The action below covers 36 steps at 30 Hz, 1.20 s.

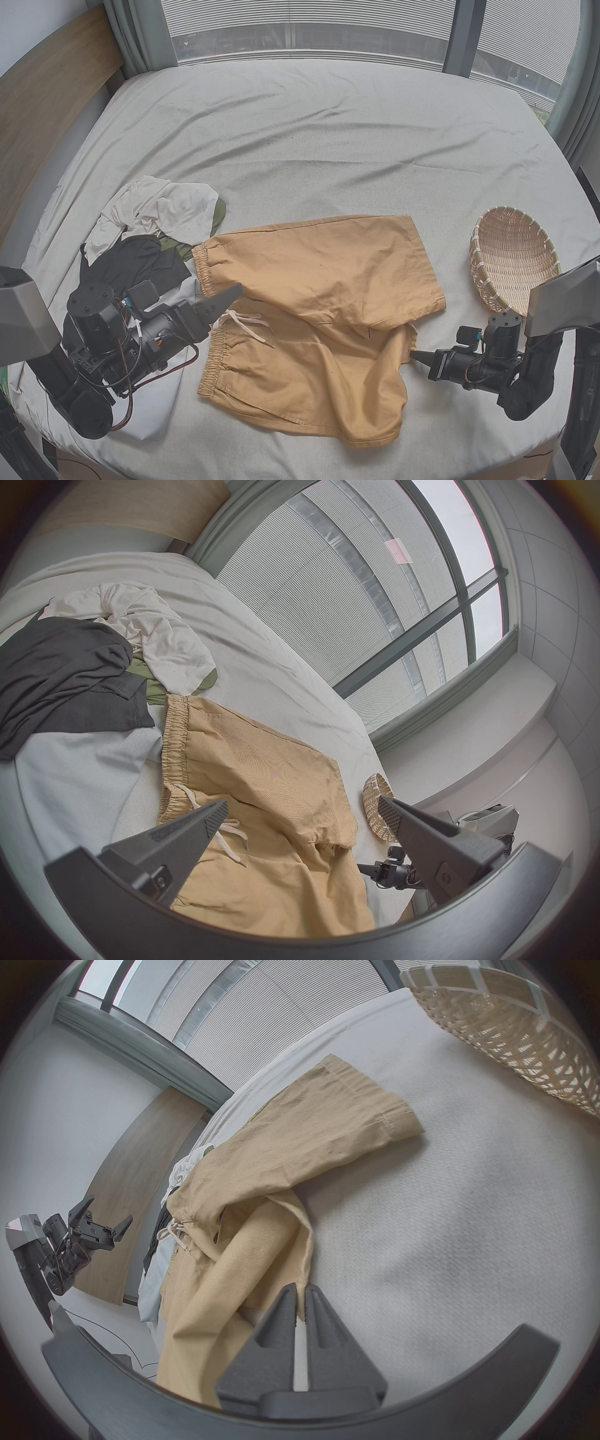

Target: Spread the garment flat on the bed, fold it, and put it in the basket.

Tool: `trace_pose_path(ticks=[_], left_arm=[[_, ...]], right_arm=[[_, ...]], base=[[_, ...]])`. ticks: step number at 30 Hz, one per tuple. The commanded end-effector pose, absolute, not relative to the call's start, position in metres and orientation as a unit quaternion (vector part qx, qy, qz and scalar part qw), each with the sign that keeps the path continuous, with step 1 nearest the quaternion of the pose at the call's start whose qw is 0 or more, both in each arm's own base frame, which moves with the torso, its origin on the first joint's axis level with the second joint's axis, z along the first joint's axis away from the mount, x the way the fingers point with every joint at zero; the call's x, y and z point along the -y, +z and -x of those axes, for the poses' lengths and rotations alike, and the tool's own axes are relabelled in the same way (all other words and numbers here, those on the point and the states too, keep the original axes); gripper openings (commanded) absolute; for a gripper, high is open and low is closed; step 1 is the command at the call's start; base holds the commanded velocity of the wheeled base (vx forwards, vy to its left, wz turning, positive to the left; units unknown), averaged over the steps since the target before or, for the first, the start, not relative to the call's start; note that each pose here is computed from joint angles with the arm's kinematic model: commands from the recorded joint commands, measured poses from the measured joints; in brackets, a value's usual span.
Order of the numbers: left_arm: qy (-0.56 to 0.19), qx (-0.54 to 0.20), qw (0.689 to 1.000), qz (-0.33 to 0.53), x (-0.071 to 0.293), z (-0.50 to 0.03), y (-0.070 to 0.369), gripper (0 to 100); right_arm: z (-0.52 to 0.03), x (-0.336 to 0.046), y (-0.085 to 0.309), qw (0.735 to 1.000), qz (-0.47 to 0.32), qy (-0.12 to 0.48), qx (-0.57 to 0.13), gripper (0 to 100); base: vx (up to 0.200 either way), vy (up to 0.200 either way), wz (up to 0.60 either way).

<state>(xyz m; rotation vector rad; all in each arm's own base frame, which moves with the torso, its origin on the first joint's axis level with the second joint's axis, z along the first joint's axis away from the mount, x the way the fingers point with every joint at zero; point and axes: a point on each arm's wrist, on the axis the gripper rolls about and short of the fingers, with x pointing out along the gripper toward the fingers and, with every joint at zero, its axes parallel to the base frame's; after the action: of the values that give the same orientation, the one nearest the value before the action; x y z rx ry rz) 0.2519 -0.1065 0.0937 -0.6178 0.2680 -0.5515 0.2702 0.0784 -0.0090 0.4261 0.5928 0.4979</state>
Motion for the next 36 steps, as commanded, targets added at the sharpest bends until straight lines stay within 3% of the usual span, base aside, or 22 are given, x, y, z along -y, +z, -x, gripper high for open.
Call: trace_pose_path(ticks=[1, 11, 36], left_arm=[[-0.268, -0.129, 0.907, 0.299, 0.107, -0.252, 0.094, 100], [-0.268, -0.131, 0.906, 0.300, 0.107, -0.252, 0.094, 100], [-0.265, -0.140, 0.906, 0.299, 0.107, -0.251, 0.089, 100]], right_arm=[[-0.259, -0.065, 0.006, 0.910, -0.211, 0.226, -0.277, 0], [-0.251, -0.034, 0.029, 0.927, -0.223, 0.185, -0.240, 0], [-0.303, -0.021, 0.022, 0.942, -0.225, 0.165, -0.185, 0]], base=[[0.000, 0.000, 0.00], [0.000, 0.000, 0.00], [0.000, 0.000, 0.00]])
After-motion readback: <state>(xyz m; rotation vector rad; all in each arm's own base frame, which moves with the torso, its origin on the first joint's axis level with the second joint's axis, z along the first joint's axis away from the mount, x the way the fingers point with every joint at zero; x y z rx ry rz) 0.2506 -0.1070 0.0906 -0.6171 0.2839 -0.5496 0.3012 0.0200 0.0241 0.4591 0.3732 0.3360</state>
